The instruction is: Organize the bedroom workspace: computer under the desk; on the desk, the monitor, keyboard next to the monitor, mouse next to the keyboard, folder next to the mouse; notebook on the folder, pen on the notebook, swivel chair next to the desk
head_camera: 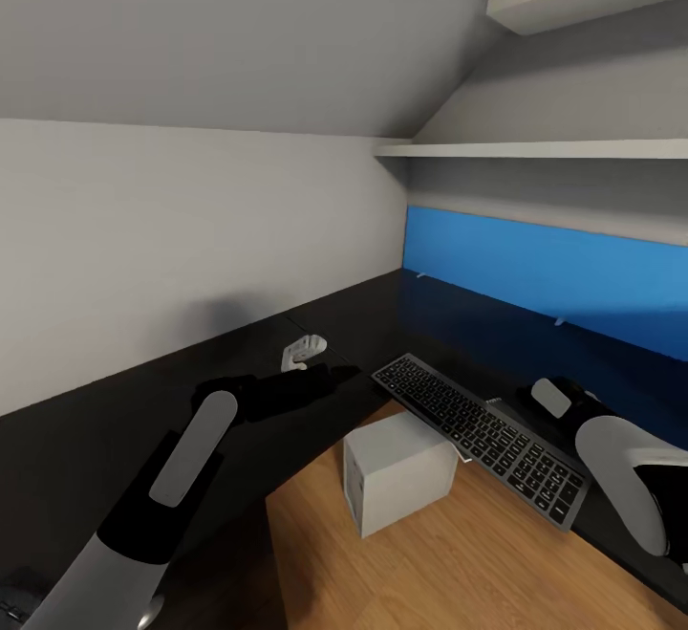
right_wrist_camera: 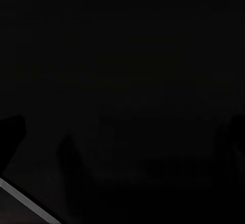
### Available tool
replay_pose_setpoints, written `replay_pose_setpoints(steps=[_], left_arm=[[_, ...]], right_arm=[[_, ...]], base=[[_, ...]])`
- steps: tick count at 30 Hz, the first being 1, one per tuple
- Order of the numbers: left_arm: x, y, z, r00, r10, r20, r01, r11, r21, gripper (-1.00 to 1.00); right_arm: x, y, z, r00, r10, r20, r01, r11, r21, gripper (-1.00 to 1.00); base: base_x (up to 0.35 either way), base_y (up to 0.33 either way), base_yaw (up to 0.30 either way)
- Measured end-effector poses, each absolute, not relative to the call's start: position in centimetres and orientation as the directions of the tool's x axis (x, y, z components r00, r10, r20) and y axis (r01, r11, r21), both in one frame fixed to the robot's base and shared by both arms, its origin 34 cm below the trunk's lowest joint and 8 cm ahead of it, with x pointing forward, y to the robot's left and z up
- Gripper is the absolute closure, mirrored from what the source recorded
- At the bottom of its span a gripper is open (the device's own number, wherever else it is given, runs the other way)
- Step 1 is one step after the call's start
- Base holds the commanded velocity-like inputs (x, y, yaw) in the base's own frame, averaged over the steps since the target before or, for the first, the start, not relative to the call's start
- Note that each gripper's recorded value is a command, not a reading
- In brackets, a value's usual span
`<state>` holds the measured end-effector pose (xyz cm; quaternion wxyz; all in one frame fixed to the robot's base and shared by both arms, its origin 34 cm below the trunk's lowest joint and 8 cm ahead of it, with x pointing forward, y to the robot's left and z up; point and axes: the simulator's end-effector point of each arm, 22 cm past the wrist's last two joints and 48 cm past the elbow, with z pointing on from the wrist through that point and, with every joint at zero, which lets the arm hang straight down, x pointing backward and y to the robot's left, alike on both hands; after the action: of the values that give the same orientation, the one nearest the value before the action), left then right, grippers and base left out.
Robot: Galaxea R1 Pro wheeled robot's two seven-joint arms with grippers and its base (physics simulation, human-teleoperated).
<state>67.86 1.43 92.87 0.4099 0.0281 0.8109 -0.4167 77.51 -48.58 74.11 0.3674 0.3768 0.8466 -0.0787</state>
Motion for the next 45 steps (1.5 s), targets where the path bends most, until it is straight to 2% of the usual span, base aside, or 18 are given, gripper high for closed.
replay_pose_setpoints(steps=[22,33,45], left_arm=[[67.88,1.46,92.88,-0.662,-0.297,-0.688,0.387,0.651,-0.653,-1.0],[67.88,1.44,92.84,-0.662,-0.296,-0.688,0.387,0.651,-0.653,-1.0],[67.88,1.44,92.9,-0.661,-0.297,-0.689,0.388,0.651,-0.653,-1.0]], right_arm=[[77.53,-48.58,74.15,-0.444,0.581,-0.682,0.697,0.703,0.144,-1.0],[77.54,-48.57,74.11,-0.445,0.581,-0.682,0.696,0.703,0.144,-1.0],[77.54,-48.59,74.15,-0.444,0.58,-0.683,0.696,0.703,0.144,-1.0]], base=[[-0.001,0.0,0.0],[-0.201,-0.031,0.0],[-0.036,-0.006,0.0]])
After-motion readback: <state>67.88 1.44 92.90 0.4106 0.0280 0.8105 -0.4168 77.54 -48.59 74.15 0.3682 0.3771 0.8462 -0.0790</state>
